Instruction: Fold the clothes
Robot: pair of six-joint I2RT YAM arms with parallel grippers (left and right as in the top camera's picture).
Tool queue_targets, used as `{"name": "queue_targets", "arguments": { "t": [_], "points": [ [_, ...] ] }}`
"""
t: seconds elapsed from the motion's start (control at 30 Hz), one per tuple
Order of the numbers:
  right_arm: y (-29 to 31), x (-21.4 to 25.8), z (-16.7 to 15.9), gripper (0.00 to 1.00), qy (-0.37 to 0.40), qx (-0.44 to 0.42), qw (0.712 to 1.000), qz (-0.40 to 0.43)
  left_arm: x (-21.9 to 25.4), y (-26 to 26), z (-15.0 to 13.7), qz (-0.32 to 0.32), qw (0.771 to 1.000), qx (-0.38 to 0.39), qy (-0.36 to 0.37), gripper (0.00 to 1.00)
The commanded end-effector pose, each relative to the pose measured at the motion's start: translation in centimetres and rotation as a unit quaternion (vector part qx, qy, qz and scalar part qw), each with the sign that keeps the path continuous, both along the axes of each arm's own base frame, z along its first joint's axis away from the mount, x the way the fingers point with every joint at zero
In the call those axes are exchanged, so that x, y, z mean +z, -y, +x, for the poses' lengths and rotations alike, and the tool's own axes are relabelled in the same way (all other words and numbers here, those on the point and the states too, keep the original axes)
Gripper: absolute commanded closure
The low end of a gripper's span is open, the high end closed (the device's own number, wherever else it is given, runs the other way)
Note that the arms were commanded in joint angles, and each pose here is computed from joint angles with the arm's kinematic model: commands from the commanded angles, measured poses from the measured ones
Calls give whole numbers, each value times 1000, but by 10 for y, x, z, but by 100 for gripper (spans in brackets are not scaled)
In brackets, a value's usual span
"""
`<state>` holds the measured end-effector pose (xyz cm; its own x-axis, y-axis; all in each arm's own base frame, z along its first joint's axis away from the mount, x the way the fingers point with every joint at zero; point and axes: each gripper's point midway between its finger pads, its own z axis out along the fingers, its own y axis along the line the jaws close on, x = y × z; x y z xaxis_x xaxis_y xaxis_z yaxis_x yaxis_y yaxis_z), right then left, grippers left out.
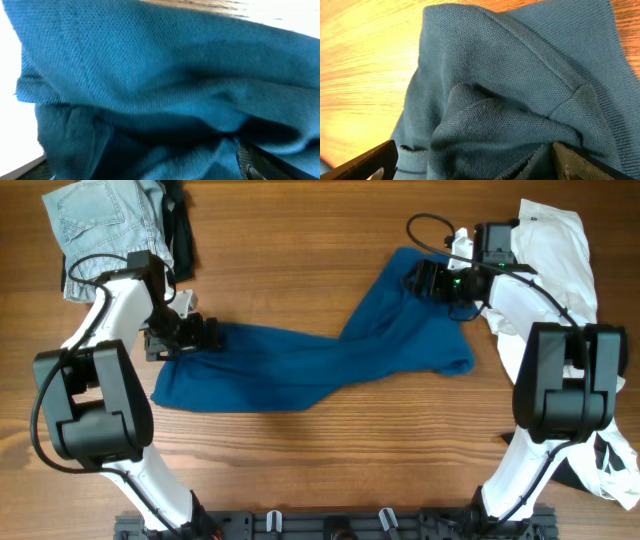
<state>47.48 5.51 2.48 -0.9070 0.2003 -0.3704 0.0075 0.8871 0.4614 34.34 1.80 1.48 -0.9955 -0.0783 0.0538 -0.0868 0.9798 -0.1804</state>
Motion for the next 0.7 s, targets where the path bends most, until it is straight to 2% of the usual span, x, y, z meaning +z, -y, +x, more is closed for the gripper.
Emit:
{"name": "queue_targets", "arguments": {
  "t": [0.0, 0.07, 0.1, 0.17, 0.2, 0.23, 0.3, 0.33, 0.43, 0.53, 0.67],
  "points": [
    [-3, -41, -27, 1, -69, 5, 996, 58, -22, 6, -16, 4, 1000, -21, -22, 9],
    [1, -39, -27, 1, -71, 0, 995, 71, -30, 8, -24, 2, 999, -20, -32, 27],
    [5, -39, -28, 1, -72, -4, 995, 73, -32, 9, -28, 0, 999, -20, -35, 42],
    [11, -39, -29, 1, -77, -11, 994, 78, -35, 17, -28, -25, 999, -17, -30, 77],
    [12, -38, -30, 0, -78, -12, 993, 83, -35, 27, -21, -53, 998, -15, -12, 89],
    [11, -37, -30, 1, -77, -10, 993, 87, -34, 33, -12, -73, 997, -14, 9, 95],
    [6, -33, -32, 4, -71, 11, 993, 97, -31, 39, 2, -92, 995, -13, 39, 96],
    [6, -31, -35, 8, -70, 21, 993, 93, -26, 34, 8, -88, 995, 3, 48, 96],
    [6, -24, -35, 11, -62, 26, 994, 90, 3, 10, 18, -80, 994, 35, 67, 96],
    [5, -16, -39, 11, -66, 26, 993, 91, 62, -49, 26, -1, 992, 77, 103, 96],
    [3, -20, -50, 11, -90, 32, 991, 90, 128, -89, 37, 28, 983, 85, 160, 96]
  ]
}}
